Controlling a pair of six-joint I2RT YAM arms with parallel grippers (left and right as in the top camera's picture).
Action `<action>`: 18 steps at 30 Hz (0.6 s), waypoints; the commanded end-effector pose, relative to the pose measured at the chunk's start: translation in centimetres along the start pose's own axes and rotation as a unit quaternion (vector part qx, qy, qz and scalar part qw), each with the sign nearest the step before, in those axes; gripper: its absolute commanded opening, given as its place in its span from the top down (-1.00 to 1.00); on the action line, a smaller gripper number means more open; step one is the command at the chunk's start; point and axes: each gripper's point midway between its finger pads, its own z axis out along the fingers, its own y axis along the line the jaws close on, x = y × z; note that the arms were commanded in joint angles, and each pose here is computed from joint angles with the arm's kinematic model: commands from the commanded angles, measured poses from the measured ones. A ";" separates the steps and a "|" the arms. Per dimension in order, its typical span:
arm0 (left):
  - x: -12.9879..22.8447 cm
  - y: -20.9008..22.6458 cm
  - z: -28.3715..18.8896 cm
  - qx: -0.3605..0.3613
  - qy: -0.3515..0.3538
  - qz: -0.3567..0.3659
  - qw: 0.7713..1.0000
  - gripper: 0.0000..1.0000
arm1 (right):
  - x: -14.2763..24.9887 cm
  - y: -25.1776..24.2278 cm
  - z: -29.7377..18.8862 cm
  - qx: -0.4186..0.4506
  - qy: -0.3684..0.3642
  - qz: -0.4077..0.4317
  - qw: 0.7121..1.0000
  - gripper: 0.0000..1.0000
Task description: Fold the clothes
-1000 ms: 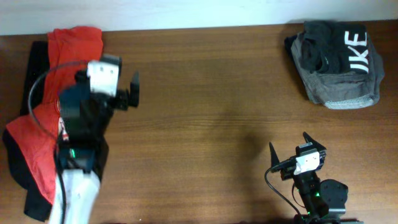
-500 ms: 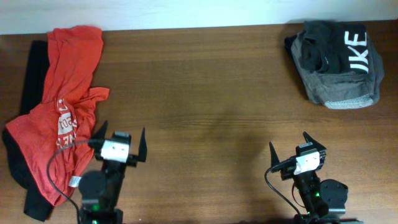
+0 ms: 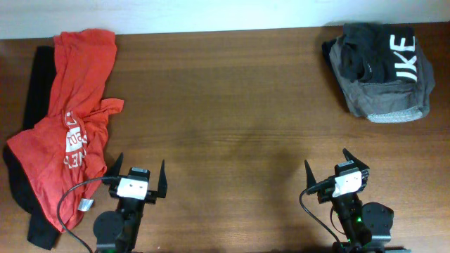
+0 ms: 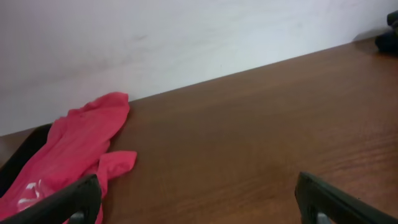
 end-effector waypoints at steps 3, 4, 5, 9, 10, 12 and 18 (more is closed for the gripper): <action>0.2 0.9 -0.8 -0.028 -0.001 -0.002 1.000 -0.98 | 0.2 0.0 0.0 0.002 0.001 0.003 1.000 -0.97; -0.1 1.0 -0.9 -0.030 -0.007 0.000 1.000 -0.98 | 0.2 0.0 0.0 0.002 0.001 0.003 1.000 -0.97; 0.0 1.0 -0.9 -0.032 -0.004 -0.001 0.999 -0.98 | 0.2 0.0 0.0 0.002 0.001 0.003 1.000 -0.97; -0.1 1.0 -0.9 -0.030 -0.006 -0.002 1.000 -0.98 | 0.2 0.0 0.0 0.002 0.001 0.003 1.000 -0.97; -0.1 1.0 -0.9 -0.030 -0.006 -0.002 1.000 -0.99 | 0.2 0.0 0.0 0.002 0.001 0.003 1.000 -0.97; -0.1 1.0 -0.9 -0.030 -0.006 -0.002 1.000 -0.98 | 0.2 0.0 0.0 0.002 0.001 0.003 1.000 -0.97; -0.1 1.0 -0.9 -0.030 -0.006 -0.002 1.000 -0.98 | 0.2 0.0 0.0 0.002 0.001 0.003 1.000 -0.97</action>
